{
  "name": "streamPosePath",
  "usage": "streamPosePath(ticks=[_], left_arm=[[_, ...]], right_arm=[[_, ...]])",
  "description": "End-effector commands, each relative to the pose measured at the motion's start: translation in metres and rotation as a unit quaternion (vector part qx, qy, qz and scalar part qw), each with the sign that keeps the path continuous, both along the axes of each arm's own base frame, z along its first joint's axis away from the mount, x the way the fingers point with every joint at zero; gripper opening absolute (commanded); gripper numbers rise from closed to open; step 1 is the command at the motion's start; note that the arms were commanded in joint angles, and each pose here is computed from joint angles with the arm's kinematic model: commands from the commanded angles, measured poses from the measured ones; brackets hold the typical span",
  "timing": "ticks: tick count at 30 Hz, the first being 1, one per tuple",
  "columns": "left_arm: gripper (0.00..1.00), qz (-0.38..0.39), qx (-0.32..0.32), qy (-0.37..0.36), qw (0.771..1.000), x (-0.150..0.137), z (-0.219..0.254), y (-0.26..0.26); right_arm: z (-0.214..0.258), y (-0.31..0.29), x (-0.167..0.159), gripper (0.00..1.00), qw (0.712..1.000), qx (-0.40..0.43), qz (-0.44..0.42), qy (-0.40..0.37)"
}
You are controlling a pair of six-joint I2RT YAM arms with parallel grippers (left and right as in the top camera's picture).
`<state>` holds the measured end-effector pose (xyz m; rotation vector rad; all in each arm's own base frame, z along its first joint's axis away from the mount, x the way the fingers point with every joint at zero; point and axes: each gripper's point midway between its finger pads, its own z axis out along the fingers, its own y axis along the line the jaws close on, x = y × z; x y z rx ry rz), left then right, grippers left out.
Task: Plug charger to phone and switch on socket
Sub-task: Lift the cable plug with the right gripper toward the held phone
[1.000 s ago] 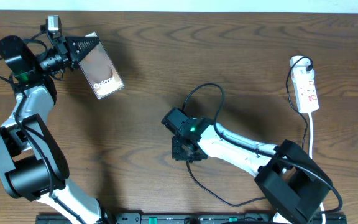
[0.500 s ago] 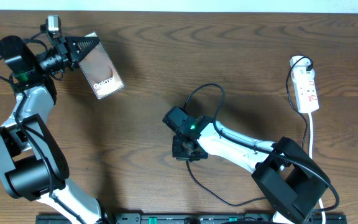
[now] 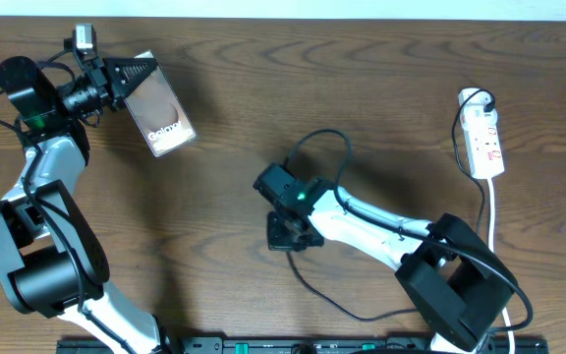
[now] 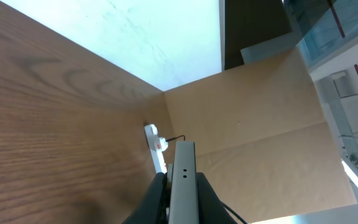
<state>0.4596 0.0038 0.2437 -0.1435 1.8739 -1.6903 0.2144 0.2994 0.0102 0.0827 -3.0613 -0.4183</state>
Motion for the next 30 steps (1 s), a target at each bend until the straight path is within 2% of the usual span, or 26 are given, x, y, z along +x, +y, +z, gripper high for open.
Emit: streamPosePath(ticks=[1, 2, 4, 9, 10, 12, 21, 25, 30], left_arm=[[0.08, -0.010, 0.005, -0.012, 1.000, -0.004, 0.008, -0.002], [0.07, -0.010, 0.005, -0.012, 1.000, -0.004, 0.008, -0.002], [0.07, -0.010, 0.005, -0.012, 1.000, -0.004, 0.008, -0.002], [0.07, -0.012, 0.005, -0.012, 1.000, -0.004, 0.008, -0.002], [0.08, -0.012, 0.005, -0.012, 1.000, -0.004, 0.008, -0.002], [0.08, -0.012, 0.005, -0.012, 1.000, -0.004, 0.008, -0.002], [0.07, -0.010, 0.004, -0.011, 1.000, -0.003, 0.008, -0.002], [0.07, -0.010, 0.004, -0.011, 1.000, -0.003, 0.008, -0.002], [0.08, -0.010, 0.004, -0.011, 1.000, -0.003, 0.008, -0.002]], right_arm=[[0.035, 0.043, 0.004, 0.01, 0.986, 0.134, 0.099, 0.008], [0.055, 0.062, 0.004, 0.01, 0.965, 0.212, 0.157, 0.004], [0.075, 0.074, 0.005, 0.01, 0.937, 0.284, 0.203, -0.006], [0.104, 0.072, 0.010, 0.01, 0.882, 0.385, 0.270, -0.026], [0.117, 0.071, 0.011, 0.01, 0.853, 0.426, 0.299, -0.041], [0.127, 0.070, 0.015, 0.01, 0.829, 0.457, 0.317, -0.061], [0.143, 0.072, 0.044, 0.01, 0.800, 0.488, 0.325, -0.129], [0.141, 0.081, 0.055, 0.01, 0.805, 0.505, 0.293, -0.110], [0.137, 0.096, 0.059, 0.01, 0.765, 0.579, 0.279, -0.041]])
